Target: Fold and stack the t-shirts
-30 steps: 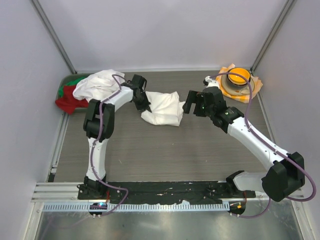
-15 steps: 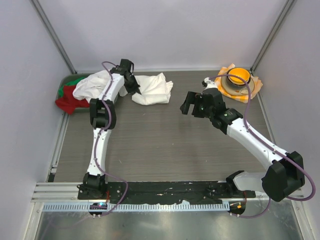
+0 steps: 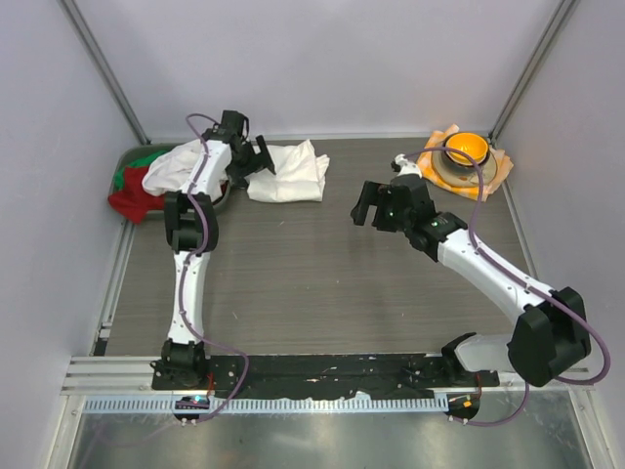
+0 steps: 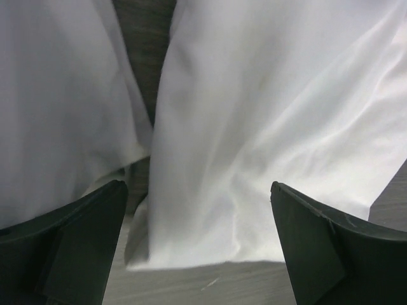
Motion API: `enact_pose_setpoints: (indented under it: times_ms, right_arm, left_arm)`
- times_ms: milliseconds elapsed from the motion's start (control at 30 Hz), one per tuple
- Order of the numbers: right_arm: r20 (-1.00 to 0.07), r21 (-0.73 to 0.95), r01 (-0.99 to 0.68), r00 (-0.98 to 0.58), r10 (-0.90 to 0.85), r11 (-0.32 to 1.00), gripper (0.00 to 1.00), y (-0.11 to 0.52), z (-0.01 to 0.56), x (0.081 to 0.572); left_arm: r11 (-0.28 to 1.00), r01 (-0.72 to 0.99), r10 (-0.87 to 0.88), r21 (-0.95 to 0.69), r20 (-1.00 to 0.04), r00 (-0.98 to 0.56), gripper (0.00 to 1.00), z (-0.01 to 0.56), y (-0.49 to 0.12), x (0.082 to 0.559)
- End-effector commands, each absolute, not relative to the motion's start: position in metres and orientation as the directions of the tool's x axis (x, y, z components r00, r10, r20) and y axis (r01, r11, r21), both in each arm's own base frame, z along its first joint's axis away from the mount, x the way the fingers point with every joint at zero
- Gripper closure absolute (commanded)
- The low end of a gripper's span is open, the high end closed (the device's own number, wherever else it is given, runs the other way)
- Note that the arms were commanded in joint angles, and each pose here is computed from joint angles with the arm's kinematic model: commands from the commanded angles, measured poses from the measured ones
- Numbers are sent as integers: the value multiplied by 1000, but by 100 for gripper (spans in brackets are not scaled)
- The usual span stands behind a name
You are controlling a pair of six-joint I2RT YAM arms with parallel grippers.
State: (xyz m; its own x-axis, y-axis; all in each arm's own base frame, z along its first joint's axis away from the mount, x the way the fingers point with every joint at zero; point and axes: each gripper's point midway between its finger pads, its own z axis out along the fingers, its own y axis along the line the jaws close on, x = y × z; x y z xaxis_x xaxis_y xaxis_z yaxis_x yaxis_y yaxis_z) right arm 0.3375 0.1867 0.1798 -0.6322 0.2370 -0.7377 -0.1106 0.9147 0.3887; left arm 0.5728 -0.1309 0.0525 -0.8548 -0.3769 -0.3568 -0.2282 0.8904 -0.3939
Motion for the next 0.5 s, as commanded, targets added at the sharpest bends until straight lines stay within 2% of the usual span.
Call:
enact_pose_setpoints:
  times_ms: [0,167,200,267,300,467]
  right_arm:
    - [-749,320,-24,-619,237,947,0,178,177,356]
    - [-758,256,72,-604,246,964,0,167,168,370]
    - [-770,260,74,-586,253,963,1,166,173,372]
    - [-788,245,88,-562,251,965,0,162,179,375]
    - [-800,228,100,-548,245,968,0,158,182,377]
    - [-836,200,78,-507,212,977,0,157,213,384]
  left_arm:
    - [913,-227,-368,-340,-441,-819,0,130,-112,551]
    - [926,-259,-363,-275,-461,-810,0,167,-105,504]
    - [925,-245,-365,-289,-503,-783,0,197,-103,494]
    - [930,-283,-365,-234,-520,-772,0,205,-89,476]
    - [930,-280,-367,-238,-559,-744,0,231,-84,464]
    - [930,-271,-369,-250,-610,-702,0,264,-73,407]
